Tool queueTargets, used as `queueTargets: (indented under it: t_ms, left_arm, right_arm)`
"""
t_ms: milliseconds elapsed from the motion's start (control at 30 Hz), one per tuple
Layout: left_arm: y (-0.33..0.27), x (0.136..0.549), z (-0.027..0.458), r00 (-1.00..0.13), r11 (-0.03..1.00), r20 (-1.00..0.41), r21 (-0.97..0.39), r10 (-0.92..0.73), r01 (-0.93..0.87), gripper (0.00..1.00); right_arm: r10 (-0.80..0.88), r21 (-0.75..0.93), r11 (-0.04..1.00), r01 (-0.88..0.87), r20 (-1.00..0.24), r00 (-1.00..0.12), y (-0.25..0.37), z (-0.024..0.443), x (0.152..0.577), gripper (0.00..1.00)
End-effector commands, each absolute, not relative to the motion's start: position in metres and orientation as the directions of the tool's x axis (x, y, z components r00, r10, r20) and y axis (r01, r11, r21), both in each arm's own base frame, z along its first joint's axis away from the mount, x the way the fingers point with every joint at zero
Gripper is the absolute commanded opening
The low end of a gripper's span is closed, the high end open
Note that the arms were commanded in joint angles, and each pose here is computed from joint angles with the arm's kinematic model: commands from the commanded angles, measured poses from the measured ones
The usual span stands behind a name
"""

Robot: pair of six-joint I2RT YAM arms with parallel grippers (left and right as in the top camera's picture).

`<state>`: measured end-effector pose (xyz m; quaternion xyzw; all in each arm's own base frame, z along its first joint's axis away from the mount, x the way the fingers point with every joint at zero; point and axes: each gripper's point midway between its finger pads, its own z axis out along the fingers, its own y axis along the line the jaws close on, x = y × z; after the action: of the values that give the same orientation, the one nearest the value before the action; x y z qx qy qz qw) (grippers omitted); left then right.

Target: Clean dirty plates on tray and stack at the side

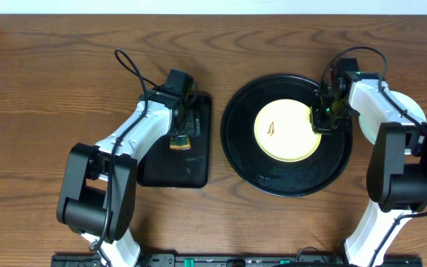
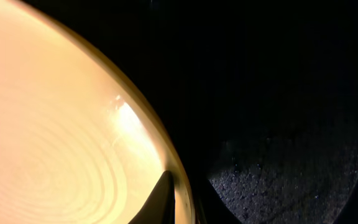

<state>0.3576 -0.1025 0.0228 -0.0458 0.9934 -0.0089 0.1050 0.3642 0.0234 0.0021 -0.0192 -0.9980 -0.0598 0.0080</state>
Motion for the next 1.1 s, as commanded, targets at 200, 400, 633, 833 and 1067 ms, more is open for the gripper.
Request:
queueTargets:
  t_ms: [200, 400, 633, 833, 1067]
  left_arm:
    - [-0.102, 0.363, 0.019, -0.968, 0.994, -0.228, -0.026, -0.108, -0.105, 0.85]
    - [-0.105, 0.373, 0.015, -0.962, 0.997, -0.26, -0.032, -0.079, -0.074, 0.84]
    - [-0.108, 0.383, 0.018, -0.95, 0.996, -0.3, -0.05, -0.092, -0.08, 0.73]
    - [-0.1, 0.378, 0.012, -0.951, 0.996, -0.296, -0.01, -0.09, -0.091, 0.71]
    - [-0.095, 0.374, 0.001, -0.948, 0.995, -0.306, 0.003, -0.09, -0.095, 0.56]
  right_arm:
    - [0.034, 0.1, 0.994, 0.036, 0.018, -0.999, 0.025, 0.0, 0.358, 0.11]
    - [0.034, 0.101, 0.994, 0.035, 0.012, -0.999, 0.025, 0.0, 0.36, 0.12]
    - [0.034, 0.101, 0.994, 0.035, 0.012, -0.999, 0.025, 0.0, 0.36, 0.13]
    - [0.034, 0.101, 0.994, 0.035, 0.015, -0.999, 0.025, 0.0, 0.359, 0.12]
    - [0.034, 0.101, 0.994, 0.035, 0.012, -0.999, 0.025, 0.0, 0.36, 0.13]
